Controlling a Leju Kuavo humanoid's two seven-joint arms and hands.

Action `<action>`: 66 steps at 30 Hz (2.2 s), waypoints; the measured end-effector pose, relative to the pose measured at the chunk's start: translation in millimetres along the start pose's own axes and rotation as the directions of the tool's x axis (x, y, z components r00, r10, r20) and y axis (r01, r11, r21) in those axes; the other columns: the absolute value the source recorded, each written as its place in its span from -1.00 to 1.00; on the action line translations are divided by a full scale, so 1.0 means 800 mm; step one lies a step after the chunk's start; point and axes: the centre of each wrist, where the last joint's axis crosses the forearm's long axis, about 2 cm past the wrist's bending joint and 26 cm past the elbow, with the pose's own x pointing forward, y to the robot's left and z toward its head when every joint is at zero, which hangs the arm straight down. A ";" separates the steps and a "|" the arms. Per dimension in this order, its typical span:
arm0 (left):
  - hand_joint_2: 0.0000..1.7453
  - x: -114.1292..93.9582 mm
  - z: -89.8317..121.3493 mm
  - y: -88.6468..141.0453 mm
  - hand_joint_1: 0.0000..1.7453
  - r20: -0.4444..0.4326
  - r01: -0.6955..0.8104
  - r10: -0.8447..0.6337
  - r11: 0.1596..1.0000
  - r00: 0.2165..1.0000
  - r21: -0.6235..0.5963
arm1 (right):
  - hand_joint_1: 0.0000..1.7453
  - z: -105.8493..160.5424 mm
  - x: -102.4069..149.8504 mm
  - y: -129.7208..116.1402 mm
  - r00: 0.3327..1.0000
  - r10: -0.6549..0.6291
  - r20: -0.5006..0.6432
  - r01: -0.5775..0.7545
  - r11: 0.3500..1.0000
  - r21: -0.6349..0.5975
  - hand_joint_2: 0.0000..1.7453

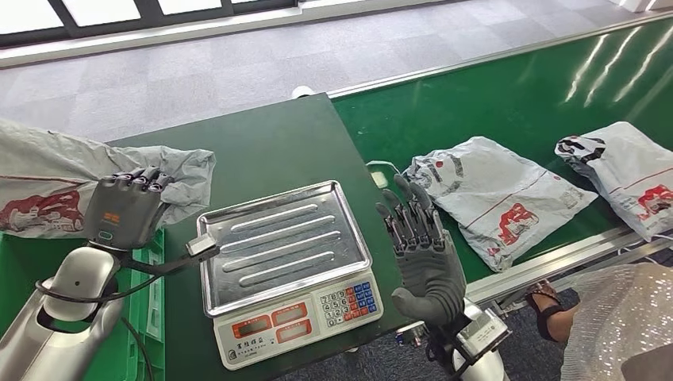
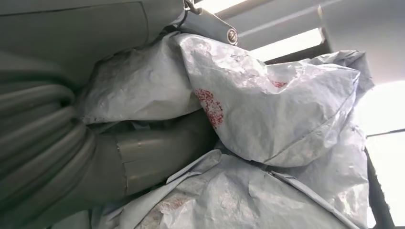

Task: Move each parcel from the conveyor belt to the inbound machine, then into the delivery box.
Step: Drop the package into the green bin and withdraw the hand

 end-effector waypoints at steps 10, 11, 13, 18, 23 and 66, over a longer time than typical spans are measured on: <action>1.00 -0.088 0.046 -0.065 1.00 -0.208 -0.014 -0.024 0.983 0.978 -0.183 | -1.00 -0.006 -0.003 -0.009 1.000 0.007 0.013 -0.007 1.000 -0.012 1.00; 1.00 -0.092 0.048 -0.069 1.00 -0.217 -0.015 -0.029 0.980 0.976 -0.198 | -1.00 -0.006 -0.003 -0.009 1.000 0.010 0.012 -0.010 1.000 -0.013 1.00; 1.00 -0.097 0.053 -0.075 1.00 -0.231 -0.016 -0.038 0.974 0.972 -0.226 | -1.00 -0.006 -0.003 -0.010 1.000 0.016 0.009 -0.016 1.000 -0.015 1.00; 1.00 -0.102 0.064 -0.088 1.00 -0.256 -0.029 -0.044 0.961 0.966 -0.274 | -1.00 -0.005 -0.003 -0.010 1.000 0.024 0.006 -0.024 1.000 -0.016 1.00; 1.00 -0.104 0.069 -0.094 0.27 -0.264 -0.034 -0.049 0.954 0.963 -0.299 | -1.00 -0.005 -0.003 -0.010 1.000 0.024 0.006 -0.024 1.000 -0.016 1.00; -1.00 0.141 0.183 0.020 -1.00 0.232 -0.945 0.963 0.059 0.140 0.323 | -1.00 0.054 -0.020 -0.106 0.282 0.869 -0.407 -0.848 0.424 0.319 1.00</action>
